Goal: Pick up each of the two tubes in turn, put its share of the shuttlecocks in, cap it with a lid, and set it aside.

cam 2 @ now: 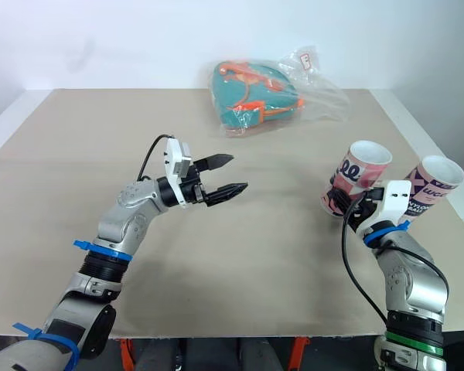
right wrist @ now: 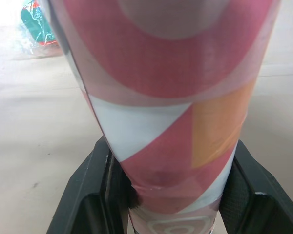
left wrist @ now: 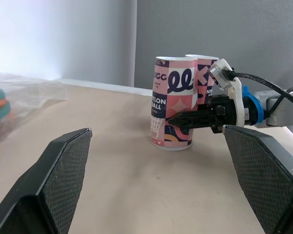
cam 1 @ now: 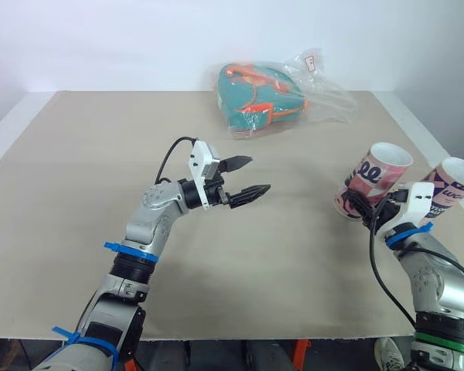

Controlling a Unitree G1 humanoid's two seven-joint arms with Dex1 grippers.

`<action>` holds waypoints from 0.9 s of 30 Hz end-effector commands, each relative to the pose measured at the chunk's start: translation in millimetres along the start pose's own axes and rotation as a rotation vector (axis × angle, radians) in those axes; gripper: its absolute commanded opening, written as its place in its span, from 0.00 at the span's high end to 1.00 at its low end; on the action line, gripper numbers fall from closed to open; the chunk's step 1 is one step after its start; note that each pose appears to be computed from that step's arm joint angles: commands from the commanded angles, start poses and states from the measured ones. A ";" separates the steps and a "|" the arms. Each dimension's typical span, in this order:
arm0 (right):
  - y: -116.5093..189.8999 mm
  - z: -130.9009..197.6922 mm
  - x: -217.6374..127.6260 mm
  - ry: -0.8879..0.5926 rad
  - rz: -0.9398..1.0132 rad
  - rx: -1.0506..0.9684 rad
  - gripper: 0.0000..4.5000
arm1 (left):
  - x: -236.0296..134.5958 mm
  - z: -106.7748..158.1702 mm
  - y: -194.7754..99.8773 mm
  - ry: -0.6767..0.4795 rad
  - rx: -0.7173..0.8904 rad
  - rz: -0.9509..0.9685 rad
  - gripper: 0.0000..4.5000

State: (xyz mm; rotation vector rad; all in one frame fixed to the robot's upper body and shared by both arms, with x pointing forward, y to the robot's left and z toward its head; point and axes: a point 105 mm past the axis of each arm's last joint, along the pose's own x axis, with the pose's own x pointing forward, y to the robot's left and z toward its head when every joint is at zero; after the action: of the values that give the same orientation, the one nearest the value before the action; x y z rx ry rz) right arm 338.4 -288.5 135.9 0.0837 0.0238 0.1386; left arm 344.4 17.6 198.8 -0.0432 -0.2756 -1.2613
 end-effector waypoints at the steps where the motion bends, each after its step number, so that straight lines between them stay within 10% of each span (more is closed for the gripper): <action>1: 0.5 -4.3 -0.5 0.023 0.025 -0.025 0.42 | 3.8 14.7 2.7 -0.049 0.039 0.005 0.00; 6: 4.0 -14.9 -4.9 0.080 0.071 -0.006 0.02 | 7.8 18.3 2.4 -0.064 0.042 0.003 0.00; 27: 16.0 -34.0 -71.6 0.268 0.296 -0.033 0.02 | -28.2 -4.1 6.4 0.084 -0.095 0.029 0.00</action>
State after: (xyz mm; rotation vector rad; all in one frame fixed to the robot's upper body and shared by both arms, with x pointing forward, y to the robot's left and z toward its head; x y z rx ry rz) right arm 267.6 -294.0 95.8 0.0223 0.2963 0.3666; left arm 348.8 43.0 181.2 -0.0717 -0.1331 -1.2241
